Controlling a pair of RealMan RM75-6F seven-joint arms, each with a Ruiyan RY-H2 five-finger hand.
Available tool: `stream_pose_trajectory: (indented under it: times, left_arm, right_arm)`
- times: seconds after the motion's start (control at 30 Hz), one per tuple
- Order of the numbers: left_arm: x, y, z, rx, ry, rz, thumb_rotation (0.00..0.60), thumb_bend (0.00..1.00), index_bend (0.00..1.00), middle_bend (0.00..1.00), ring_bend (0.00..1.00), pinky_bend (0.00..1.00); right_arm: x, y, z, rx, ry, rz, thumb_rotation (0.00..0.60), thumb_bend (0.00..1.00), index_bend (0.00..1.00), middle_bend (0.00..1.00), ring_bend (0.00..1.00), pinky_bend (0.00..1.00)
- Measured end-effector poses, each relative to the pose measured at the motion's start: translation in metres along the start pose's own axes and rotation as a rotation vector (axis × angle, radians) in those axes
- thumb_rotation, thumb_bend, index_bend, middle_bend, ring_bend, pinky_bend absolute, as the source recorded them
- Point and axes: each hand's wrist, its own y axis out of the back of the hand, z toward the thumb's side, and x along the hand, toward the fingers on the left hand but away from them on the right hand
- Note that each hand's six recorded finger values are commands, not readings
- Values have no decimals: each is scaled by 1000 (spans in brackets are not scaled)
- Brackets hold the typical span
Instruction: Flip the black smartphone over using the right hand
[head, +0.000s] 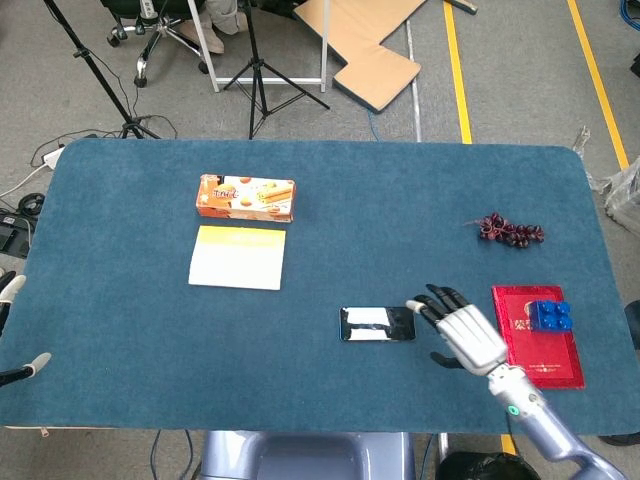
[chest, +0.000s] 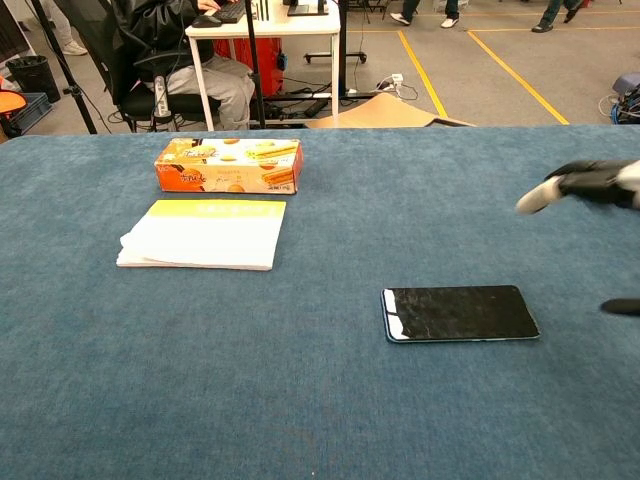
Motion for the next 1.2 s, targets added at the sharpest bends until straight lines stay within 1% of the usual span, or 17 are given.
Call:
stream_pose_trajectory:
  times: [0.17,0.33,0.57,0.67,0.87,1.0,1.2]
  left_arm:
    - [3,-5,-4,14,19,-14,600,0,0,0,0,0]
    - [6,-9,-5,26,31,-24,600,0,0,0,0,0]
    - [8,-13,-5,36,34,-33,600,0,0,0,0,0]
    - [9,-14,-5,38,38,-36,600,0,0,0,0,0]
    - [10,-16,-5,43,41,-43,600,0,0,0,0,0]
    - [10,-17,-4,45,42,-44,600,0,0,0,0,0]
    - [11,-19,-3,52,40,-54,600,0,0,0,0,0]
  right_arm:
    - [-27,-28,18,32,45,58,600,108,221,199,97,187]
    - [-48,-41,32,61,64,79,600,108,221,203,105,201]
    - [-72,-55,42,113,59,93,600,126,225,211,113,208]
    - [-77,-60,43,143,57,94,600,139,238,222,120,208]
    - [-79,-69,42,163,48,91,600,166,247,228,126,208]
    - [-79,-77,43,163,49,96,600,167,247,229,126,208]
    - [-81,-82,44,189,57,92,600,167,248,232,129,207]
